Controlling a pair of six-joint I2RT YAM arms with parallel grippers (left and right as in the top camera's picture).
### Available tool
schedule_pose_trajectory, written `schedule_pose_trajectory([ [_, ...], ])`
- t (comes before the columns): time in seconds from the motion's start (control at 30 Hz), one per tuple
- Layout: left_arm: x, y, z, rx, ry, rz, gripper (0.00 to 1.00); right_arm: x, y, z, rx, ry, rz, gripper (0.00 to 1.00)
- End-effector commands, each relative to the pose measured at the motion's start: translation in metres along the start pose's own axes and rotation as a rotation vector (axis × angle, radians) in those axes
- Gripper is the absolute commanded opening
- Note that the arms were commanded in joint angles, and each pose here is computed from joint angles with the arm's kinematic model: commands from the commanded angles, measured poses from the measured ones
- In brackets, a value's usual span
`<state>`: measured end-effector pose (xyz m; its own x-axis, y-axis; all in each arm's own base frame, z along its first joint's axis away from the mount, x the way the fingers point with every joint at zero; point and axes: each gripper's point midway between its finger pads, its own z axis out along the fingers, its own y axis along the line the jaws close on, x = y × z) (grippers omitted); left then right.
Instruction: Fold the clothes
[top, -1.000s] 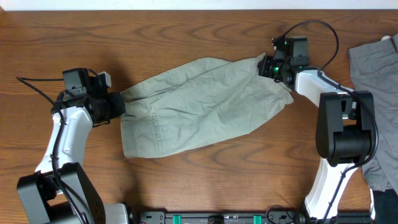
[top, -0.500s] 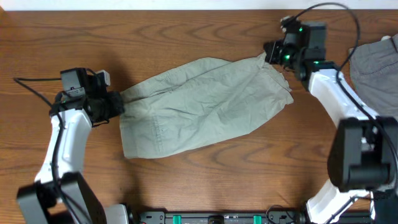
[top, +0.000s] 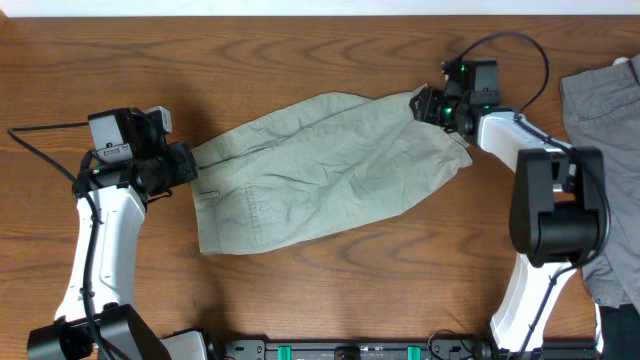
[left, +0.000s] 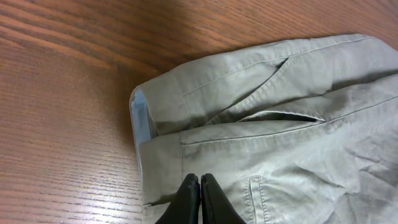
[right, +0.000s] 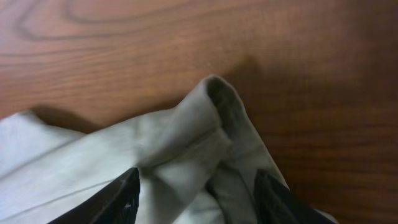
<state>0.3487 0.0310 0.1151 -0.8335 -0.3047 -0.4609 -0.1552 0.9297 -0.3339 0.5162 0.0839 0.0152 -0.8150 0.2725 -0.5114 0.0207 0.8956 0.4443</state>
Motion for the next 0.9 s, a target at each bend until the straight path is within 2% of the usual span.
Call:
schedule_pose_trajectory([
  [0.0,-0.006,-0.002,-0.004,0.012,-0.009,0.004,0.06,-0.003,0.003,0.003,-0.026,-0.014,0.061,0.57],
  [0.07,-0.004,-0.002,-0.004,0.011,-0.003,0.002,0.06,-0.004,0.003,0.003,-0.027,-0.018,0.065,0.52],
  [0.13,-0.003,-0.002,-0.004,0.01,0.001,0.0,0.05,-0.006,0.005,0.003,-0.036,-0.024,0.062,0.37],
  [0.2,-0.003,-0.002,-0.004,0.01,0.001,0.0,0.06,-0.008,0.009,0.003,-0.059,-0.027,0.057,0.29],
  [0.23,-0.003,-0.002,-0.004,0.01,0.001,0.0,0.06,-0.008,0.01,0.003,-0.065,-0.03,0.055,0.29],
  [0.43,-0.002,-0.002,-0.004,0.011,0.002,0.0,0.06,-0.008,0.01,0.003,-0.062,-0.029,0.055,0.5],
  [0.53,-0.002,-0.002,-0.004,0.01,0.005,-0.001,0.06,-0.01,0.01,0.003,-0.051,-0.042,0.05,0.51],
  [0.73,-0.002,-0.001,-0.004,0.01,0.004,-0.001,0.06,-0.01,0.02,0.005,-0.073,-0.048,0.032,0.17],
  [0.8,-0.002,-0.001,-0.004,0.01,0.005,-0.001,0.06,-0.011,0.025,0.005,-0.094,-0.049,0.027,0.01],
  [0.87,-0.001,-0.001,-0.004,0.009,0.008,-0.002,0.06,-0.013,0.03,0.004,-0.12,-0.054,0.038,0.01],
])
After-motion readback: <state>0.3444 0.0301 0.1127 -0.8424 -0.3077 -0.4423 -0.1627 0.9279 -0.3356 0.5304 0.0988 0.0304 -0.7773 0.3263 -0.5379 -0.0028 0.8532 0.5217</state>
